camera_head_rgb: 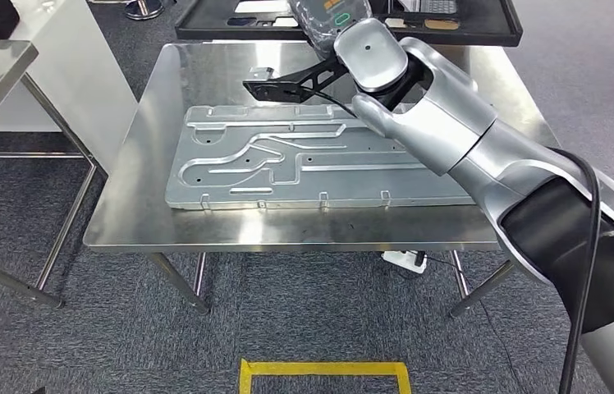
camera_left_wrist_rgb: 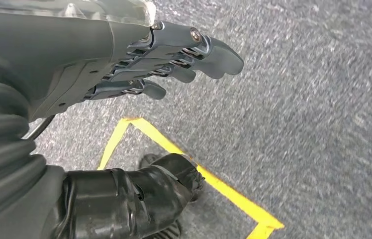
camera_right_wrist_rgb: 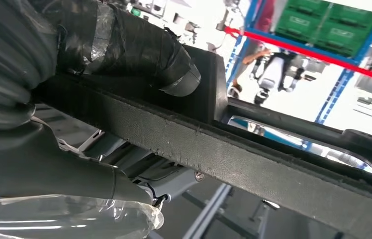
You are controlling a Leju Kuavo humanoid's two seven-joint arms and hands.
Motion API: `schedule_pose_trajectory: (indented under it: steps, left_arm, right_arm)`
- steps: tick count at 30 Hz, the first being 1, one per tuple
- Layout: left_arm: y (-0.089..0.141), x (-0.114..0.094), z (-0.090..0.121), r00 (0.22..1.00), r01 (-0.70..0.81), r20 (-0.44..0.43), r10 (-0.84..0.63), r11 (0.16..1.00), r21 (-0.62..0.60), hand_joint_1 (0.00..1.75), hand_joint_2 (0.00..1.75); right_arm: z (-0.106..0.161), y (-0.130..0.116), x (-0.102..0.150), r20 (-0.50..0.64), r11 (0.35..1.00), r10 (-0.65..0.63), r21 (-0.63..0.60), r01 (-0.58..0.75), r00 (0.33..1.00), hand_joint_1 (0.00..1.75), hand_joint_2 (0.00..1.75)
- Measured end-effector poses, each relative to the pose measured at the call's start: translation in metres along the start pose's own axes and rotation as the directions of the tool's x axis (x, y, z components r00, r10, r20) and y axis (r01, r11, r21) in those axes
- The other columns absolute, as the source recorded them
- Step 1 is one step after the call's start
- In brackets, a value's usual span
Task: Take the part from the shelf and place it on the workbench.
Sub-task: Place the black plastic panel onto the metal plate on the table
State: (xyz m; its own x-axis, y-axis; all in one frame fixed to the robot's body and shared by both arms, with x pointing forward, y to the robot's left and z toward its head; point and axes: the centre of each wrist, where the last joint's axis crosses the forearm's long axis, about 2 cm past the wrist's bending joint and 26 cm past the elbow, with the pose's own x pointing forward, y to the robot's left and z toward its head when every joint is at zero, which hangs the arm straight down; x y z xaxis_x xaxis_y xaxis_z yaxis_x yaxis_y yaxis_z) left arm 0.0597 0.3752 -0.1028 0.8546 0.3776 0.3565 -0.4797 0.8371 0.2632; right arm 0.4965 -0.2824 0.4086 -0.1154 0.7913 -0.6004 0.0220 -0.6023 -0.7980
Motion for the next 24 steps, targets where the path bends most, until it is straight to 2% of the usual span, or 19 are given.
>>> schedule_pose_trajectory:
  steps: [17,24]
  left_arm:
    - [0.003,0.005,-0.001,1.000,0.005,0.013,-0.005,1.000,0.010,0.00,1.75]
    - [0.005,0.005,-0.002,1.000,-0.007,0.026,0.007,1.000,-0.016,0.00,1.75]
  right_arm:
    - [0.000,0.017,0.006,0.011,1.000,-0.017,0.005,0.017,1.000,1.75,1.75]
    - [0.000,0.019,0.003,-0.073,0.999,-0.001,-0.049,-0.003,0.997,1.75,1.75]
